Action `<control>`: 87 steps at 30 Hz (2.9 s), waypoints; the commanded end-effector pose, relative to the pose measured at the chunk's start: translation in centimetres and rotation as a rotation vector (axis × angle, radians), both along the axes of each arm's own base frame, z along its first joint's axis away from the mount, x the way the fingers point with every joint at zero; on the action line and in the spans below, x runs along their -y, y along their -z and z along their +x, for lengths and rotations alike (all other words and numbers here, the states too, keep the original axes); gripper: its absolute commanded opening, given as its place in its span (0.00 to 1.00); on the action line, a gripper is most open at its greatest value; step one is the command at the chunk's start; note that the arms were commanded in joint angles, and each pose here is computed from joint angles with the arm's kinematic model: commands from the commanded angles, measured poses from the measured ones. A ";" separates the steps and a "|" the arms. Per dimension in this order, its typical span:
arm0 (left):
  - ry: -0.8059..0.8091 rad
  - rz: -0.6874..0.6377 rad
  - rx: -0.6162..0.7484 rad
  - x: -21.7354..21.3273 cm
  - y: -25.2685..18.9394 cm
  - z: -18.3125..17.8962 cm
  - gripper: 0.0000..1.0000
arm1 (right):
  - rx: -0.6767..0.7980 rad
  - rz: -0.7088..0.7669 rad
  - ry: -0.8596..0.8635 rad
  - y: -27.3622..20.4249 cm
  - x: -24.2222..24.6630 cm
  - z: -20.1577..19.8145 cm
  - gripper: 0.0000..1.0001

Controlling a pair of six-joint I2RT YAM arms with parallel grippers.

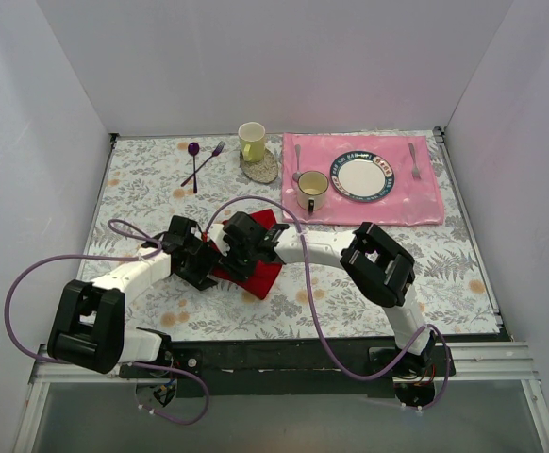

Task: Fold the napkin, place the utensils inside, and roll it up
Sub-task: Roll the napkin with the utensil

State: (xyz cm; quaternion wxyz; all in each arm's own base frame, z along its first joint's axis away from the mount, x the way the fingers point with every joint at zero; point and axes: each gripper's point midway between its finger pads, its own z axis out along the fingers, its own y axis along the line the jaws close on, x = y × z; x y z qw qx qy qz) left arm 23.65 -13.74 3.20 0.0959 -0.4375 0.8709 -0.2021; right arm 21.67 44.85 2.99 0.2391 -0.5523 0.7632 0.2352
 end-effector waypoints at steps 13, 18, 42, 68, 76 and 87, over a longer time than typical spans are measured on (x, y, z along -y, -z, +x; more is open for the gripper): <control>0.046 0.035 0.088 -0.4 -2.4 0.5 0.64 | -0.123 0.030 0.091 1.4 1.5 -0.1 0.21; 0.051 0.081 0.184 -1.2 -5.2 1.7 0.71 | -0.214 0.076 0.110 2.9 2.6 -0.5 0.07; 0.287 -0.195 0.352 4.1 -4.8 2.4 0.08 | -0.584 0.255 0.161 8.1 6.0 -1.2 0.01; 0.289 -0.060 0.035 1.9 5.1 -1.1 0.00 | -0.240 0.021 0.200 0.4 6.2 2.7 0.59; 0.313 -0.085 0.047 2.5 4.5 -0.8 0.00 | 0.109 -0.114 0.215 -3.0 6.2 2.9 0.77; 0.325 -0.087 0.035 2.5 4.6 -0.9 0.00 | 0.291 -0.110 0.126 -5.1 4.0 0.5 0.79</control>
